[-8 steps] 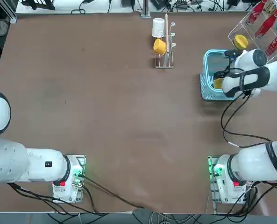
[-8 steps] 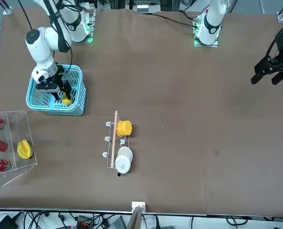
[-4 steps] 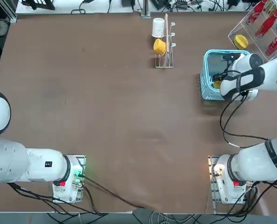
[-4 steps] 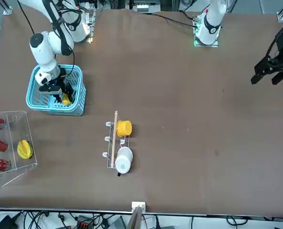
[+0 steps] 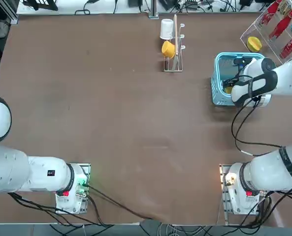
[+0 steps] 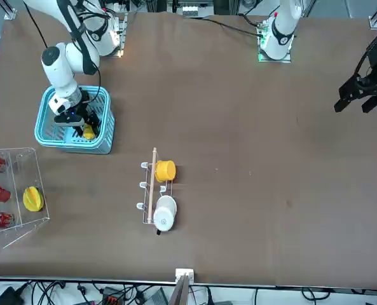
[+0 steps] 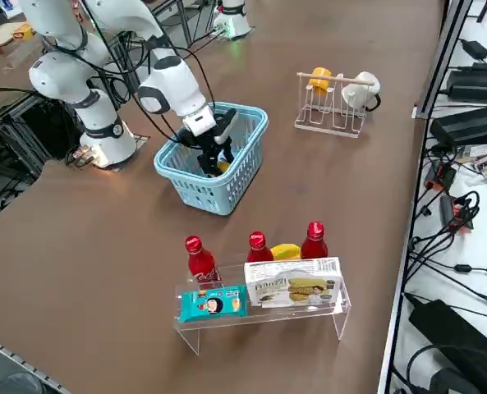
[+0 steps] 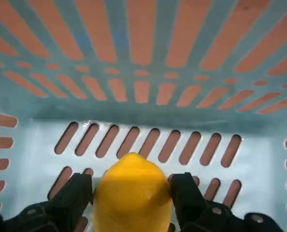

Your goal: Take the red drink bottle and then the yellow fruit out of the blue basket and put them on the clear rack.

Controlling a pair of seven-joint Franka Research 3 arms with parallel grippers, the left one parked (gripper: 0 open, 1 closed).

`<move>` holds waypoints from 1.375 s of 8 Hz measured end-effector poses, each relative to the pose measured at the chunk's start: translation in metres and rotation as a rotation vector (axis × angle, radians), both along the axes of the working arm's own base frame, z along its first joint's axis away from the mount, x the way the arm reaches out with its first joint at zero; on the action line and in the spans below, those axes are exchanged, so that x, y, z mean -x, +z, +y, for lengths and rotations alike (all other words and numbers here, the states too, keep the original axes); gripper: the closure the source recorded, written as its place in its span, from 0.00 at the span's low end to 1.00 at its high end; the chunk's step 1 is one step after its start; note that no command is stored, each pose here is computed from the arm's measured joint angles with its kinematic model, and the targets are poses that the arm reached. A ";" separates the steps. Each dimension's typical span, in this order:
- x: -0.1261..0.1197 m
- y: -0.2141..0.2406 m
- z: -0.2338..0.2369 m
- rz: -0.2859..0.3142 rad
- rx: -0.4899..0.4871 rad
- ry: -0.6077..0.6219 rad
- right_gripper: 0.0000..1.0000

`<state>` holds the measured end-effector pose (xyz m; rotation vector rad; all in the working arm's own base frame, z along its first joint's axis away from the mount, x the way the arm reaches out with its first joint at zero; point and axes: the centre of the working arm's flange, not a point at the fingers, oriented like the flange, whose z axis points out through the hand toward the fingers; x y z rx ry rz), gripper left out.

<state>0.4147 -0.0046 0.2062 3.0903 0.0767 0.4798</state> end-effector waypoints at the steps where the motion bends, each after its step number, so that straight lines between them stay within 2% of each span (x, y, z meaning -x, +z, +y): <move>1: 0.000 -0.001 0.000 0.003 0.000 0.000 0.03; 2: 0.000 -0.002 0.000 0.004 0.000 0.000 0.05; 3: 0.000 -0.001 0.000 0.002 0.000 0.000 0.13; 4: 0.000 -0.001 0.000 0.002 0.000 0.000 0.15; 9: -0.003 0.000 0.000 0.003 0.000 0.000 0.16; 11: -0.006 0.003 0.000 0.031 -0.001 0.000 0.16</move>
